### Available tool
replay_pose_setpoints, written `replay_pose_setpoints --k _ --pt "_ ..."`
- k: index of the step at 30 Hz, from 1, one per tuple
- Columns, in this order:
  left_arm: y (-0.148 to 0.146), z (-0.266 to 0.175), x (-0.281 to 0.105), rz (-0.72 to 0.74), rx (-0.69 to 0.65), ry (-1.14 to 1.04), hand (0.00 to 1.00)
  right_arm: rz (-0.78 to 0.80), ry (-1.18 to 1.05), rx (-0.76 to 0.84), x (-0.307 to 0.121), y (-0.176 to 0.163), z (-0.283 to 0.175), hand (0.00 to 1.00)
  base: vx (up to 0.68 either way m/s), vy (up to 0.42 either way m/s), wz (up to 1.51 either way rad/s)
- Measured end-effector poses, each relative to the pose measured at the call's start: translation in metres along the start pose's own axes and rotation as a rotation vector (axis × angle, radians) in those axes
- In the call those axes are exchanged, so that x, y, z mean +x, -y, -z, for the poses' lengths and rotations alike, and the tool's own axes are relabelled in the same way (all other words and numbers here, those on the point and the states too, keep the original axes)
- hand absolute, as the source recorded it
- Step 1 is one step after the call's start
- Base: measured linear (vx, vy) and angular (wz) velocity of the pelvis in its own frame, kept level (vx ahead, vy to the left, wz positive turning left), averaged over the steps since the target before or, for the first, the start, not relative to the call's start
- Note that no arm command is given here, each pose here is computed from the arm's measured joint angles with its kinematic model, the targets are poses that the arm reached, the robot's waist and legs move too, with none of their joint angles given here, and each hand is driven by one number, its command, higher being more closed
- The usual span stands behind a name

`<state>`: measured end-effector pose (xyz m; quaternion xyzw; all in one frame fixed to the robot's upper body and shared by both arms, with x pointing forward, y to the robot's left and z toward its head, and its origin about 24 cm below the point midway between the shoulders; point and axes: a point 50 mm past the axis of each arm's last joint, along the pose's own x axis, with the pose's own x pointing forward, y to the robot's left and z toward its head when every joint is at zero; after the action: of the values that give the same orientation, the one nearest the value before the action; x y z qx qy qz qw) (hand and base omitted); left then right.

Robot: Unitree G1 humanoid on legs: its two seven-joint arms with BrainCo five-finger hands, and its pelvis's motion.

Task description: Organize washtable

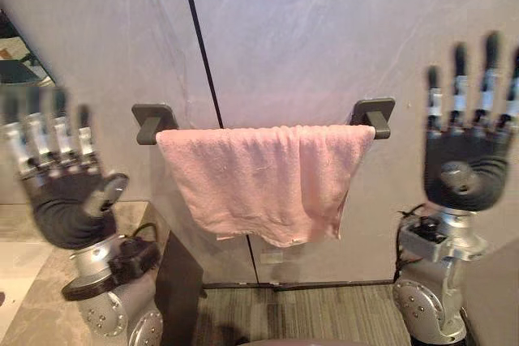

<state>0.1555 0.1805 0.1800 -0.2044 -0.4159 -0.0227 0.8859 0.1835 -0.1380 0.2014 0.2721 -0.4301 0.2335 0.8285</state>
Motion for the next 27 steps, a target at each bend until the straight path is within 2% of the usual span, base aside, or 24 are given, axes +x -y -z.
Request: replay_pose_setpoints --k 3,10,14,20,27 --pt "0.016 0.021 -0.007 0.142 -0.158 -0.135 0.00 -0.133 -0.133 0.135 -0.004 -0.012 0.015 0.00 0.00 0.000 0.00" --pt "0.028 0.057 -0.031 0.370 -0.345 -0.449 0.00 -0.276 -0.417 0.257 -0.024 -0.018 0.042 0.00 -0.02 -0.009 -0.04" --pt "0.023 0.064 -0.038 0.416 -0.331 -0.529 0.00 -0.289 -0.561 0.247 -0.038 -0.009 0.054 0.00 -0.07 -0.015 -0.02" --pt "0.012 0.077 -0.050 0.386 -0.300 -0.611 0.00 -0.233 -0.762 0.155 -0.069 0.012 0.069 0.00 -0.04 -0.013 0.01" --pt "-0.006 0.098 -0.070 0.353 -0.186 -0.753 0.00 -0.176 -0.998 0.024 -0.112 0.030 0.089 0.00 0.00 0.000 0.00"
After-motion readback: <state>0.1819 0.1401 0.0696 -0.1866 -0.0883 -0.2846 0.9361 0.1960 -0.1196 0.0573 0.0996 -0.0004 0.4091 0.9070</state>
